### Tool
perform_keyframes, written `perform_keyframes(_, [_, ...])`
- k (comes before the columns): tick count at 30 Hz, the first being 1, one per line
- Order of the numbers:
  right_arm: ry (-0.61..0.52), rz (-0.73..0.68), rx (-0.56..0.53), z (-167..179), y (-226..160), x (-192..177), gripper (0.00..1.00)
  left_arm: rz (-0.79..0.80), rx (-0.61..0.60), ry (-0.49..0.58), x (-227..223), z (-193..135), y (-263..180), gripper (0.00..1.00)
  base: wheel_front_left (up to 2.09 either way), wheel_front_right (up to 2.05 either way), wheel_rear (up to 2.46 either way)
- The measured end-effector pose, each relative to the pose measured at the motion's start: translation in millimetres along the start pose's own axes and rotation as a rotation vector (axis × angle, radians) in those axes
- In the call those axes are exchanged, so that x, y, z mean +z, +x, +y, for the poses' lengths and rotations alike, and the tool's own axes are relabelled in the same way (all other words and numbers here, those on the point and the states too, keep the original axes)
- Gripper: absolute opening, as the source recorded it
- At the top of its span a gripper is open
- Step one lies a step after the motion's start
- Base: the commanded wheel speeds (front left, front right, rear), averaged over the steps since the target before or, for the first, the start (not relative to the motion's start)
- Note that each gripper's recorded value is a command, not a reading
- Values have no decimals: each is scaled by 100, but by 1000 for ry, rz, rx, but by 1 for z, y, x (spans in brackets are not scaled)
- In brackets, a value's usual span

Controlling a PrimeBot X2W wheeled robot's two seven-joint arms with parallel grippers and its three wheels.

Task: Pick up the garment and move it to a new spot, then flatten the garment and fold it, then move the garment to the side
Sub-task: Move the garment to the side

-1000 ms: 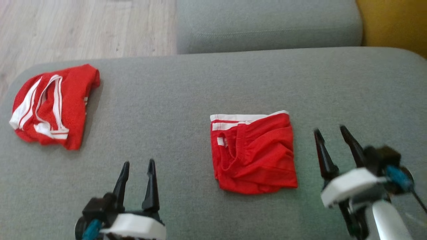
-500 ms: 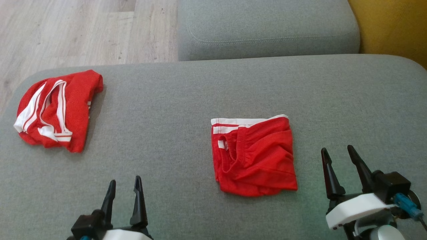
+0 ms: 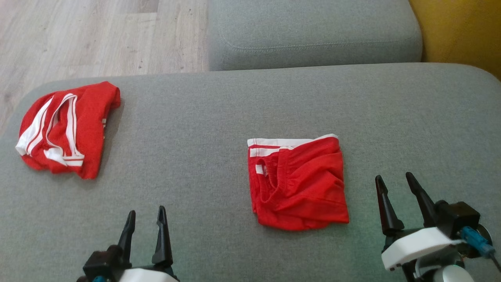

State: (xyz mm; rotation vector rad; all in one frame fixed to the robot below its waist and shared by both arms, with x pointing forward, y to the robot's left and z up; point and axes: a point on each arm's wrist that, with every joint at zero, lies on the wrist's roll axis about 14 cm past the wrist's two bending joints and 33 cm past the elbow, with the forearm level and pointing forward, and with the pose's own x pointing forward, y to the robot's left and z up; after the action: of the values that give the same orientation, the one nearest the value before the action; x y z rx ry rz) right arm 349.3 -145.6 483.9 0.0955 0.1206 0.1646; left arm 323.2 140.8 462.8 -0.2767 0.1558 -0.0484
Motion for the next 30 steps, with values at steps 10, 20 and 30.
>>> perform_keyframes(10, [3,124,15,5,3,-23,100,19,1,1,-4,1,1,100,0,0,0])
perform_keyframes(20, [-88,378,87,16,63,-30,100,7,9,-3,2,2,9,100,0,0,0])
perform_keyframes(30, [-1,715,135,24,64,-99,100,22,83,-16,-5,23,0,100,0,0,0])
